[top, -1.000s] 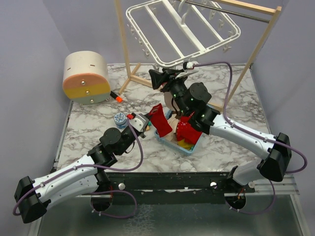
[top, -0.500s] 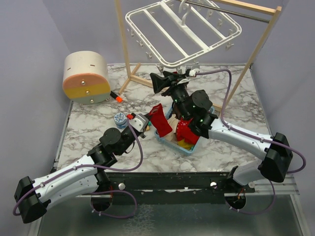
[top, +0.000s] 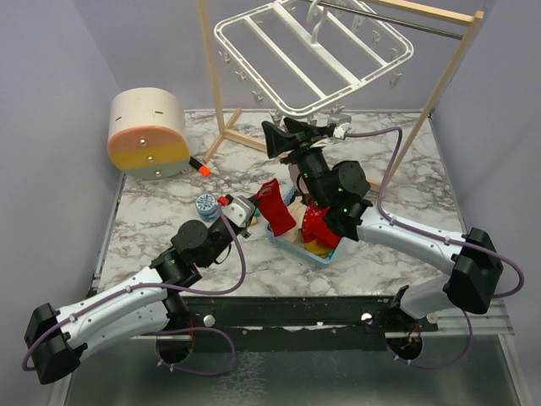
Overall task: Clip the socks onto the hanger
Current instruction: Open the clamp at the hanger.
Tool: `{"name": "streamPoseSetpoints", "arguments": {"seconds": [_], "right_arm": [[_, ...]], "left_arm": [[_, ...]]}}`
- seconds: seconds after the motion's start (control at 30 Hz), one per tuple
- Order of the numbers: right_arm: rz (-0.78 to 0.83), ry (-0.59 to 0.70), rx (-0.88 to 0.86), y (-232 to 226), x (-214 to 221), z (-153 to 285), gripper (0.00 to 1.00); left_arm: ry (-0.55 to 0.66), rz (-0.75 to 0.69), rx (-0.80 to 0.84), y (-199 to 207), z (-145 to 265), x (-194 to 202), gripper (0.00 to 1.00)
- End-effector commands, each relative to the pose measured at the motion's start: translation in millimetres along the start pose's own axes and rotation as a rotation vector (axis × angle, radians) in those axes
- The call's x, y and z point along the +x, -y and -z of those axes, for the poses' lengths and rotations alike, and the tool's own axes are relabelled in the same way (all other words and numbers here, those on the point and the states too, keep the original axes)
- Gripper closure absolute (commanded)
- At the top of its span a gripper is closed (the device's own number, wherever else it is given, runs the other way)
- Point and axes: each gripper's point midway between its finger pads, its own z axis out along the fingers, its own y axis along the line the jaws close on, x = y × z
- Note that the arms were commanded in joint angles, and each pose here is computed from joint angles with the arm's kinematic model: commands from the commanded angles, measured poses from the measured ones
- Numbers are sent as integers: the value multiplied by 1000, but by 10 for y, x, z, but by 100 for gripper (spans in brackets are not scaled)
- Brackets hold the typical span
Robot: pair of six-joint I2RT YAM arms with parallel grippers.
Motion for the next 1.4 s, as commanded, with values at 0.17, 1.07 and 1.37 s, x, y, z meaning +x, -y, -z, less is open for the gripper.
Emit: {"name": "streamPoseSetpoints", "arguments": {"seconds": [0.17, 1.07, 1.37], "right_arm": [[13, 69, 11, 8, -189, -77, 36], [2, 82, 78, 80, -138, -207, 64], [4, 73, 77, 86, -126, -210, 78]], "left_arm": [[15, 15, 9, 16, 7, 0, 100], [21, 21, 14, 23, 24, -9, 100], [28, 22, 12, 16, 34, -31, 100]]}}
